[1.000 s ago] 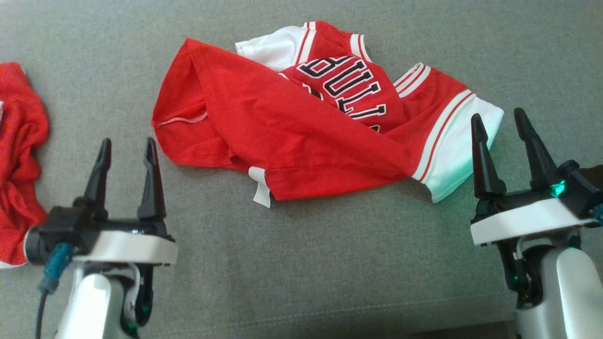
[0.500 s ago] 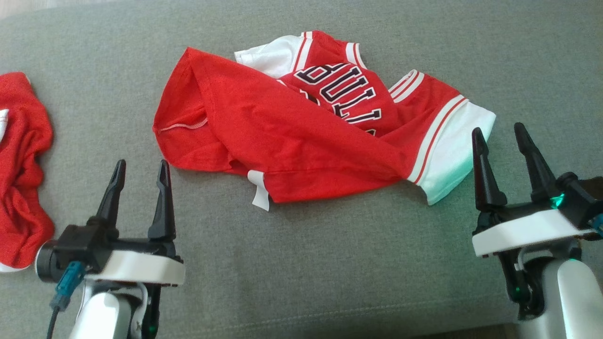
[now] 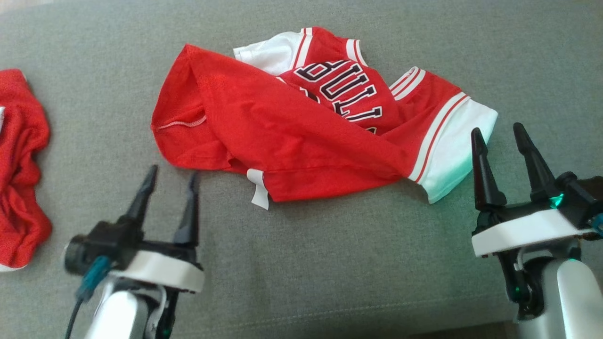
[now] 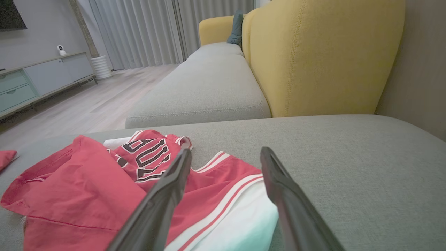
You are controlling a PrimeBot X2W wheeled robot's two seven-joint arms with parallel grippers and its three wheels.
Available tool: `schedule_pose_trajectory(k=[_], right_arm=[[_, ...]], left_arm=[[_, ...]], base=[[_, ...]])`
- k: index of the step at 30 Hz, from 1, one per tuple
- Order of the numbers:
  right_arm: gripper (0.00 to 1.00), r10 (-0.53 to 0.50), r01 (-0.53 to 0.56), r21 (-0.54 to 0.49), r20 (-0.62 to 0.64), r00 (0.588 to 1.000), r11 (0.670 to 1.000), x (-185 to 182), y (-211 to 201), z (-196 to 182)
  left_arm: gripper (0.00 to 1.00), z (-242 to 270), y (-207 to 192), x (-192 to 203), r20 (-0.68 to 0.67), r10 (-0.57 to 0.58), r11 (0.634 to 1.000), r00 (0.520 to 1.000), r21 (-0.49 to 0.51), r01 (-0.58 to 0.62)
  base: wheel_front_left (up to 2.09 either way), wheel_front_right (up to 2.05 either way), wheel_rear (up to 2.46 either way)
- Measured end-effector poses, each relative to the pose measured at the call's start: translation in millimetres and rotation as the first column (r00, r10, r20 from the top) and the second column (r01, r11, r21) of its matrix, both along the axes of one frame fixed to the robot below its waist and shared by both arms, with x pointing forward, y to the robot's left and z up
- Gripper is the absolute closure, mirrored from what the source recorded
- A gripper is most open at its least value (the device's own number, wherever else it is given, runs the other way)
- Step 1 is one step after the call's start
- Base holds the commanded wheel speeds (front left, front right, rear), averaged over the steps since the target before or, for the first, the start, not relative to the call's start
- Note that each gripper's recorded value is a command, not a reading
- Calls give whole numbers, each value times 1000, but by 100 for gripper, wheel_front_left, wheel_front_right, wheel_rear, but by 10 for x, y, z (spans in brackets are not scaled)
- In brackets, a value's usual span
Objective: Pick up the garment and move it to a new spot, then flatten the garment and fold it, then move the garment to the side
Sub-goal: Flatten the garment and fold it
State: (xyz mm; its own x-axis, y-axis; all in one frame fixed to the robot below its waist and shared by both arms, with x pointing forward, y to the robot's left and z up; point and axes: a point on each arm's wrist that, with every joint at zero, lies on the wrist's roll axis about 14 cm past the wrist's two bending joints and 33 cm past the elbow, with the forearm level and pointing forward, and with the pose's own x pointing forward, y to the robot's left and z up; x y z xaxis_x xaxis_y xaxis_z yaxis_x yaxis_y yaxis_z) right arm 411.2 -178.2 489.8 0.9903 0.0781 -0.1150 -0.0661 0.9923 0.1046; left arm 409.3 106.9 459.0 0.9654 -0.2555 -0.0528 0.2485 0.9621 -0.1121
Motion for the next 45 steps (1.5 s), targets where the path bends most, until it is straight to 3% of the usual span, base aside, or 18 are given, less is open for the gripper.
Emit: schedule_pose_trajectory(k=[11,18,19,21,30,39,45], right_arm=[[0,-12,12,6,-42,999,1000,7,-37,-169],[0,-36,37,8,-63,997,999,-6,-114,-266],[0,-38,39,8,-64,997,999,-7,-120,-274],[0,-40,41,7,-69,997,999,-11,-126,-289],[0,-37,38,10,-70,997,999,0,-116,-299],[0,-15,16,20,-58,998,1000,51,-39,-267],[0,-1,3,31,-70,998,1000,77,12,-302]], left_arm=[[0,-551,-398,168,-217,-184,981,959,26,194],[0,-683,-519,316,-244,-226,970,943,33,241],[28,-692,-528,322,-245,-229,969,942,32,244],[100,-704,-557,318,-241,-245,966,939,28,259],[100,-541,-503,377,-159,-231,971,960,27,238],[100,-347,62,346,-117,-66,995,991,64,74],[100,-163,220,411,-79,-27,996,996,77,33]], base=[[0,0,0],[0,0,0],[0,0,0],[0,0,0],[0,0,0],[0,0,0],[0,0,0]])
